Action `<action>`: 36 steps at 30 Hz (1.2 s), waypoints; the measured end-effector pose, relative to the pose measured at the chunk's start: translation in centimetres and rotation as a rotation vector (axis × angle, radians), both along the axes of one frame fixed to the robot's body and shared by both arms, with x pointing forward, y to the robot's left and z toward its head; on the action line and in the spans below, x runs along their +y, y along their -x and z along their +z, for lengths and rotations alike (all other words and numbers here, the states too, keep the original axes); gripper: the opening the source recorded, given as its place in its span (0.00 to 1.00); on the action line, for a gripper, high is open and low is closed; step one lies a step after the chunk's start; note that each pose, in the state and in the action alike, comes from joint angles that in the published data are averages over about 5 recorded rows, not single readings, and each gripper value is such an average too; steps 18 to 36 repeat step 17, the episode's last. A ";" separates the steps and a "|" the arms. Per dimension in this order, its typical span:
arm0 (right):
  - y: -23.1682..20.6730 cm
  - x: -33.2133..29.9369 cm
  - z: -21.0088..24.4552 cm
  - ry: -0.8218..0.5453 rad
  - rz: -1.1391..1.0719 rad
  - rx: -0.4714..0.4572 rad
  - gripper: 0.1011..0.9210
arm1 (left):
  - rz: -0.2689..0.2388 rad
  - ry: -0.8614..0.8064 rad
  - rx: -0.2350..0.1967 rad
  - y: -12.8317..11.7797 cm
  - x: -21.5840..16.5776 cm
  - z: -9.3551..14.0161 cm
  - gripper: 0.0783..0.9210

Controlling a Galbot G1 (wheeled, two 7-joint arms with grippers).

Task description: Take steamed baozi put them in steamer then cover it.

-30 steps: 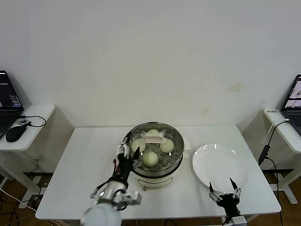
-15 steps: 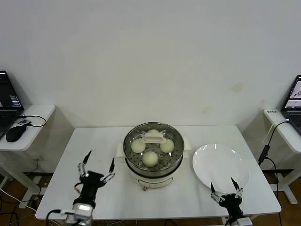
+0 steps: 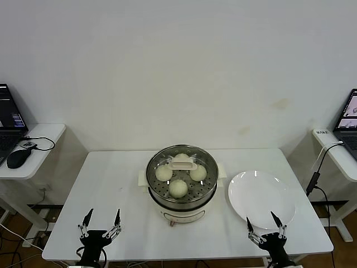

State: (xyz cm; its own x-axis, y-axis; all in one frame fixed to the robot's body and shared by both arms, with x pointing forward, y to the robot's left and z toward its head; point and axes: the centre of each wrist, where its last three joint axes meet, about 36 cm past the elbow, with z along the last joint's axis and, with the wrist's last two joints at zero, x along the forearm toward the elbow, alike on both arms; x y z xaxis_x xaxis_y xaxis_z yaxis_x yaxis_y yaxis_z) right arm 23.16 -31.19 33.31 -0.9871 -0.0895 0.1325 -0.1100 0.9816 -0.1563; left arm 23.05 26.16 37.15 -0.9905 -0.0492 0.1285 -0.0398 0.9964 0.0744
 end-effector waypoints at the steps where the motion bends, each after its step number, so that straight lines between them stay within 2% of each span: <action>1: 0.1 0.1 0.1 -0.009 0.002 0.000 0.88 | 0.006 0.016 0.004 0.2 0.0 -0.1 0.88; 9: 0.6 1.2 0.4 -0.077 0.027 0.015 0.88 | 0.042 0.111 0.043 1.4 -0.4 -0.8 0.88; 17: 0.9 2.1 0.4 -0.108 0.056 0.033 0.88 | 0.036 0.143 0.075 2.5 -0.7 -1.3 0.88; 36: 0.9 2.1 0.4 -0.108 0.056 0.033 0.88 | 0.036 0.143 0.075 2.5 -0.7 -1.3 0.88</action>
